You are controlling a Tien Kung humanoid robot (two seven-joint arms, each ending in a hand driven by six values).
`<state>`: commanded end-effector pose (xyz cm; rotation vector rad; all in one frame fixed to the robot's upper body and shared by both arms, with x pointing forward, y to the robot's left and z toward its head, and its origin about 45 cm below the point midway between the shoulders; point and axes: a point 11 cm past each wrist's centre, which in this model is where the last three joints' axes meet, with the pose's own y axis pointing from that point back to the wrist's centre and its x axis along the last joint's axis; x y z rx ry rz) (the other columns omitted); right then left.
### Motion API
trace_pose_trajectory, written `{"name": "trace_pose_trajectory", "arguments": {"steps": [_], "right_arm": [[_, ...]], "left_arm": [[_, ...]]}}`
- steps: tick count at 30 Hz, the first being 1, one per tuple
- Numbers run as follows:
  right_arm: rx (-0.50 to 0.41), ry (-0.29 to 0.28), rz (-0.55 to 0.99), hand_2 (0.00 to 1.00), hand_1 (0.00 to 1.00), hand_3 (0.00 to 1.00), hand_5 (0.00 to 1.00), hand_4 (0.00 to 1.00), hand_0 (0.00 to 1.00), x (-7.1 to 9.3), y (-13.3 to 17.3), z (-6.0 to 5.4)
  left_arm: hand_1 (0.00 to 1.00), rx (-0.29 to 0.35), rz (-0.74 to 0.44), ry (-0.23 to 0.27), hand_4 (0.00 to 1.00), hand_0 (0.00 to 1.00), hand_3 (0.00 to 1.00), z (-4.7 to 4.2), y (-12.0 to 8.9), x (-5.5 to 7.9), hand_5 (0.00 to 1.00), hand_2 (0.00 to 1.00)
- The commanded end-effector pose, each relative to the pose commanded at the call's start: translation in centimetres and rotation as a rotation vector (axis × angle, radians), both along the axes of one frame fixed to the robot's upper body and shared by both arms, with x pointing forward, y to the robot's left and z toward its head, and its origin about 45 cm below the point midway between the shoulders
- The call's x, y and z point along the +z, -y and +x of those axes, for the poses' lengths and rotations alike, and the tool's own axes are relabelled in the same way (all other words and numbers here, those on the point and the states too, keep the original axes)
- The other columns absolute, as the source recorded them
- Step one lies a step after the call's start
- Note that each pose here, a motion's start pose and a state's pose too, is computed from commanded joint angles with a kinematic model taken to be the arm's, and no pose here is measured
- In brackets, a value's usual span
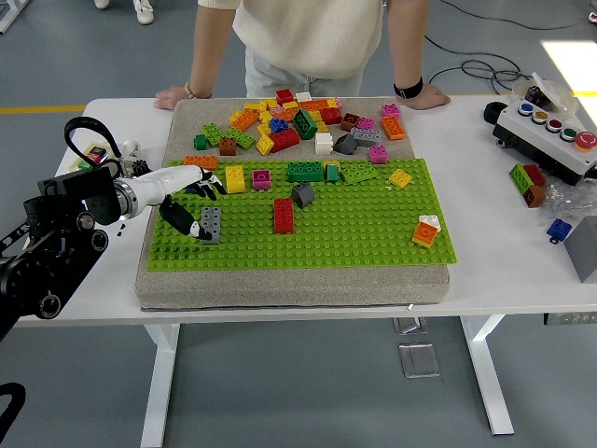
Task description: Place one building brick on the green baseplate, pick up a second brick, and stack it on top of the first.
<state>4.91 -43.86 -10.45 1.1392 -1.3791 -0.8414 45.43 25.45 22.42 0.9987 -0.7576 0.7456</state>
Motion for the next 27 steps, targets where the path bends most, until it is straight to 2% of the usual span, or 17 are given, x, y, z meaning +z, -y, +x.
{"name": "trace_pose_trajectory", "arguments": {"steps": [2,3,8,9,14,15,27], "right_arm": [[-0.001,-0.001,0.0,0.73,0.685,0.753,0.505,0.998,0.758,0.0,0.0,0.0],[-0.001,-0.001,0.0,0.731,0.685,0.753,0.505,0.998,0.758,0.0,0.0,-0.1],[-0.002,0.001,-0.001,0.731,0.685,0.753,0.505,0.998,0.758,0.0,0.1,0.0],[-0.002,0.002,-0.001,0.731,0.685,0.753,0.506,0.998,0.758,0.1,0.1,0.1],[-0.004,0.004,-0.001,0.731,0.685,0.753,0.506,0.998,0.758,0.1,0.1,0.2],[-0.004,0.004,-0.001,0.731,0.685,0.753,0.505,0.998,0.758,0.1,0.1,0.1],[-0.005,0.005,-0.001,0.731,0.685,0.753,0.505,0.998,0.758,0.1,0.1,0.2]], "left_arm": [[0.8,-0.011,0.012,-0.001,0.998,0.877,0.755,-0.29,0.1,0.1,0.216,0.763],[0.835,-0.016,0.017,-0.001,0.998,0.92,0.702,-0.42,0.1,0.2,0.412,0.811],[0.835,-0.021,0.05,-0.012,0.998,0.92,0.702,-0.81,-0.2,-0.1,0.412,0.811],[0.867,-0.02,0.051,-0.013,0.998,0.976,0.657,-0.83,-0.3,-0.1,0.48,0.855],[0.867,-0.018,0.068,-0.026,0.998,0.976,0.657,-1.05,-0.6,-0.5,0.48,0.855],[0.878,-0.017,0.071,-0.028,0.998,0.982,0.635,-1.1,-0.7,-0.6,0.515,0.873],[0.879,-0.01,0.088,-0.045,0.998,0.99,0.622,-1.5,-1.2,-1.3,0.537,0.878]]}}
